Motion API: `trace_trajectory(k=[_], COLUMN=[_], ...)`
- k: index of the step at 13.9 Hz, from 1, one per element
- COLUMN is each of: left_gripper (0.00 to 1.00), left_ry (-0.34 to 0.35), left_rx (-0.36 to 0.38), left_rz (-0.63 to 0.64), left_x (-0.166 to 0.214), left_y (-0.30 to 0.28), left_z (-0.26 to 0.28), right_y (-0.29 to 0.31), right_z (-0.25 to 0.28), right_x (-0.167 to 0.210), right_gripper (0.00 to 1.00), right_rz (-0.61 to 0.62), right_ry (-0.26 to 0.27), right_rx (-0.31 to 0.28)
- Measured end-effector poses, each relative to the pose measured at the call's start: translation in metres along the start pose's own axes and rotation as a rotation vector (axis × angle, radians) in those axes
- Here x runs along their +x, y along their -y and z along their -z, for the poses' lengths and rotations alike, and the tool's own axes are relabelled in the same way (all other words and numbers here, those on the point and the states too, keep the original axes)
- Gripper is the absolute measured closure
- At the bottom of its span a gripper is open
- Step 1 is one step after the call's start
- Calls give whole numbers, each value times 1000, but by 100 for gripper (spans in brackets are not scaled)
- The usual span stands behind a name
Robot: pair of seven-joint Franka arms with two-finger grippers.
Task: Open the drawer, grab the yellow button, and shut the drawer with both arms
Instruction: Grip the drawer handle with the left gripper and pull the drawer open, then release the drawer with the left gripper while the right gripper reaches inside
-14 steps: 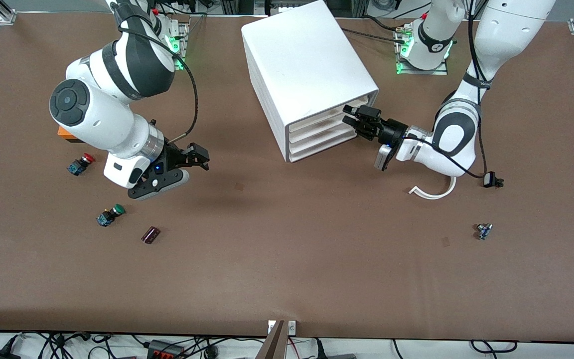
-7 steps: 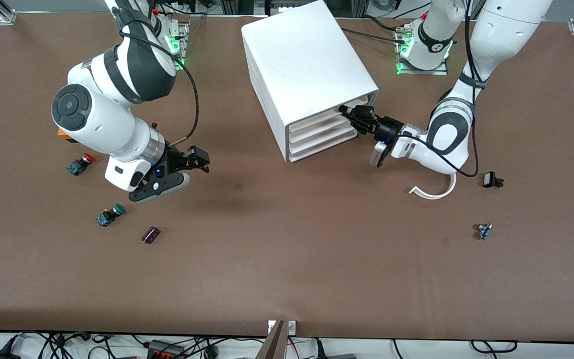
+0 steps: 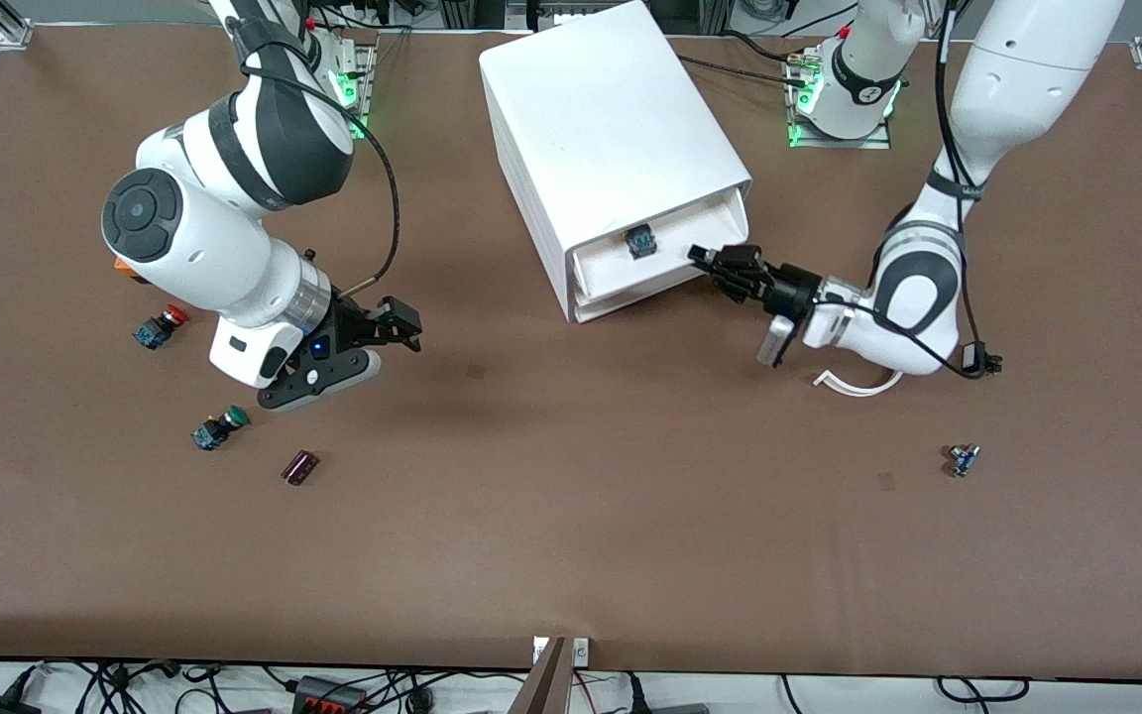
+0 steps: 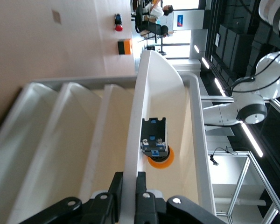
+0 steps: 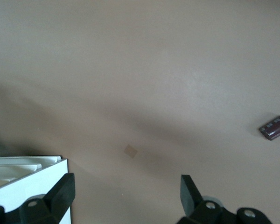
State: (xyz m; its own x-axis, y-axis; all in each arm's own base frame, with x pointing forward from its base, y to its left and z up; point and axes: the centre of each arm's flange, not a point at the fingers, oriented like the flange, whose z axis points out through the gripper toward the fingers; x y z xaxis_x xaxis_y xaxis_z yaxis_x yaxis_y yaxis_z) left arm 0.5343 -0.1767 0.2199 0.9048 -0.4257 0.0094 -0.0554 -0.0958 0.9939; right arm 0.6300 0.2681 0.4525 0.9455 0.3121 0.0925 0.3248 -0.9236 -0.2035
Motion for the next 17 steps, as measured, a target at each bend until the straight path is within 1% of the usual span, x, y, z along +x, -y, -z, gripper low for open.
trace_trajectory(k=[4,5,6,7,9,11,12,13,14,15,17], left_gripper=[85,81,80,74,52,35,24,15,4,0,0], left_ry=[12,12,14,12,14,31,56,84,102,106,119], left_rx=[41,52,61,71,111,166,209,271,352,436,600], left_rz=[8,32,46,56,72,129,173,220,260,284,302], left_x=[30,34,36,37,37,39,40,41,43,43,40], left_y=[0,-1,-2,-2,-1,-18,-38,-63,-93,-121,-160], left_z=[33,38,41,44,55,73,82,93,105,118,143], right_y=[24,34,43,49,67,101,124,147,168,185,218], right_z=[-6,-7,-7,-6,-4,-3,-4,-6,-6,-7,-7], right_x=[13,16,19,22,29,31,29,26,22,18,13], right_gripper=[0,0,0,0,0,0,0,0,0,0,0], right_rz=[38,52,65,73,86,62,48,43,47,52,49], right_ry=[-15,-21,-30,-43,-67,-93,-105,-118,-128,-134,-155], right_rx=[5,7,9,14,35,52,61,64,59,49,22])
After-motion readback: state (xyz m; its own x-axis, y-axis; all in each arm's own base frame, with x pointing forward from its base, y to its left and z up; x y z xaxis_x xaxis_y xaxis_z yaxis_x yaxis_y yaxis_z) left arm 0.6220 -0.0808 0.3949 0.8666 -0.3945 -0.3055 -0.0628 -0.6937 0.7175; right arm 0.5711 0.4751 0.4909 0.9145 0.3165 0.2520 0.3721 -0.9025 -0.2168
